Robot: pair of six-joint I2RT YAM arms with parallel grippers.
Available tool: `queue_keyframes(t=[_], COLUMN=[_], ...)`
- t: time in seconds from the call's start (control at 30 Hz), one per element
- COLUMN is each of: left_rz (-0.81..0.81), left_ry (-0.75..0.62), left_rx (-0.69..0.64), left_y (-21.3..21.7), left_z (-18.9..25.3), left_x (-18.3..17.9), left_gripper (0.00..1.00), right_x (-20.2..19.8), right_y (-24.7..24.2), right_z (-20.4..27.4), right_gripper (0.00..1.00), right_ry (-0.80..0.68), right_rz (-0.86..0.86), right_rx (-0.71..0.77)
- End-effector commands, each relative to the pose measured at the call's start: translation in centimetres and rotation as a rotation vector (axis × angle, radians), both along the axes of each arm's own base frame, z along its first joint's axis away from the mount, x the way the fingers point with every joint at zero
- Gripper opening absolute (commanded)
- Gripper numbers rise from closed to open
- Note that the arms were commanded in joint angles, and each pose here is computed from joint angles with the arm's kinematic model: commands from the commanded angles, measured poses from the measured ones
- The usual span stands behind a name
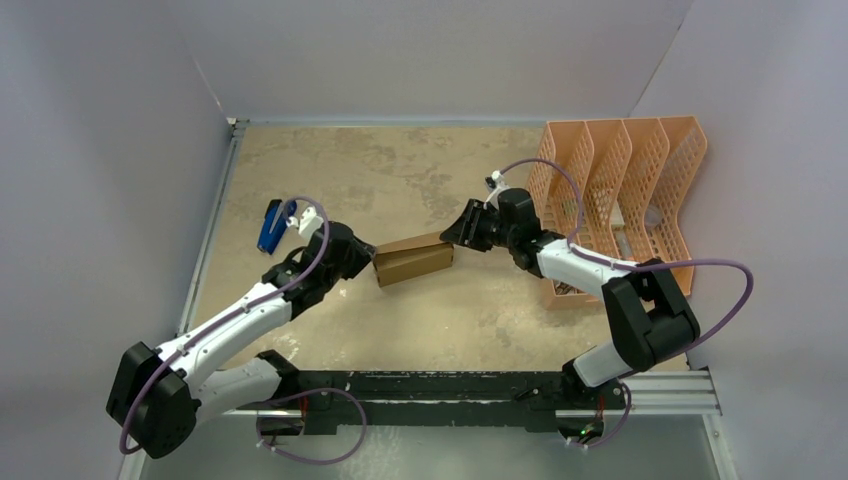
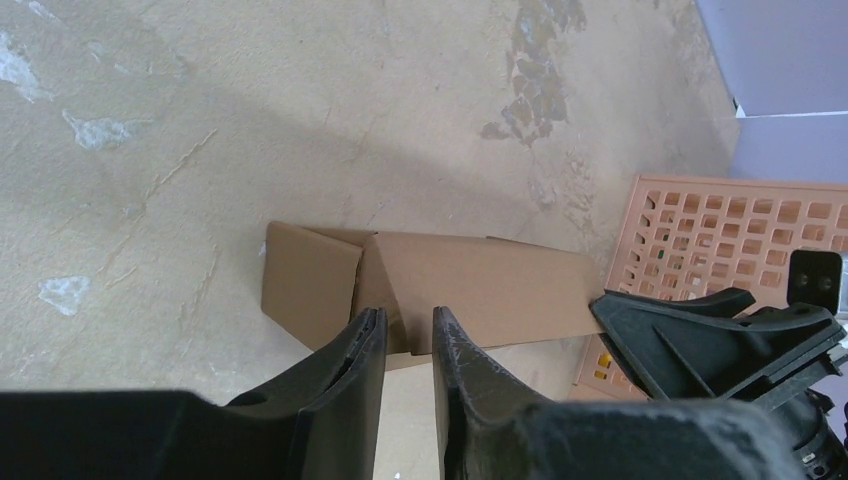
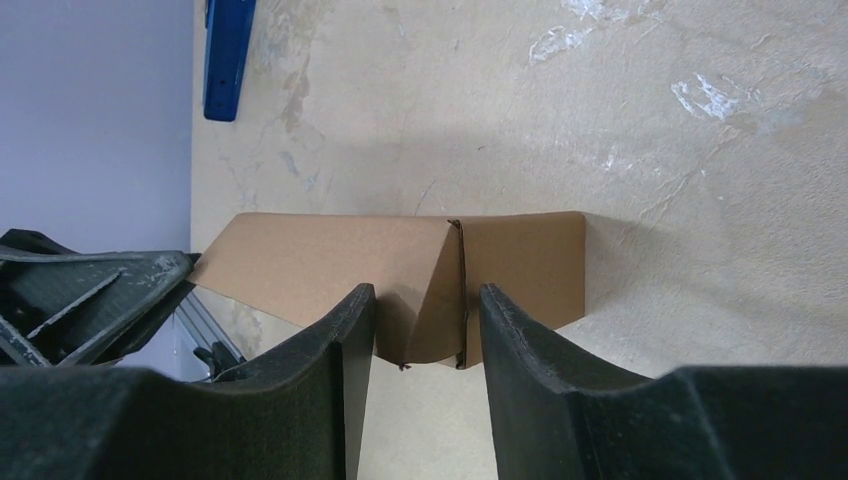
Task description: Fold the paper box
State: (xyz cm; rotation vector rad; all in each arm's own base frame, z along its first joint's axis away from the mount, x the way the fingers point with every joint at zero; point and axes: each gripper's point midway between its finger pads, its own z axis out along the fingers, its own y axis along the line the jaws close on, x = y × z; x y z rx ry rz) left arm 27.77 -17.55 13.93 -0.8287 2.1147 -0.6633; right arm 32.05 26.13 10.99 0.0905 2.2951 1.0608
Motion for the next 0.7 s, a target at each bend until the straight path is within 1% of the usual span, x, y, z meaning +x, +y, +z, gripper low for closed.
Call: queue_keyframes(t=[0.0, 0.1, 0.2, 0.3, 0.43, 0.6, 0.67], left_rz=[0.020, 0.006, -0.020, -0.045, -0.073, -0.138, -0.159], left_ry=[0.024, 0.050, 0.078, 0.117, 0.137, 0.169, 0.179], left_rx=[-0.042, -0.056, -0.067, -0.040, 0.053, 0.259, 0.311], left_y=[-0.2, -0.6, -1.1, -1.2, -0.4, 1.2, 1.6], left_z=[-0.4, -1.3, -2.4, -3.5, -4.7, -6.5, -6.7], left_x=[-0.1, -0.5, -0.9, -1.3, -1.6, -1.7, -1.6], left_gripper=[0.21, 0.17, 0.08, 0.05, 0.05, 0.08, 0.10], right_x=[-1.1, -1.2, -1.4, -1.7, -2.4, -3.0, -3.1], right_y=[-1.2, -1.3, -1.4, -1.4, -1.7, -2.4, -2.8], right_z=[-2.7, -3.0, -3.3, -3.9, -4.8, -5.8, -6.1], right_gripper=[0.44, 0.39, 0.34, 0.32, 0.31, 0.31, 0.31], right_ry=[0.042, 0.045, 0.044, 0.045, 0.049, 0.024, 0.014], right_rz=[-0.004, -0.004, -0.004, 0.003, 0.014, 0.030, 0.039], right_rx=[-0.074, -0.076, -0.076, -0.076, -0.081, -0.125, -0.150])
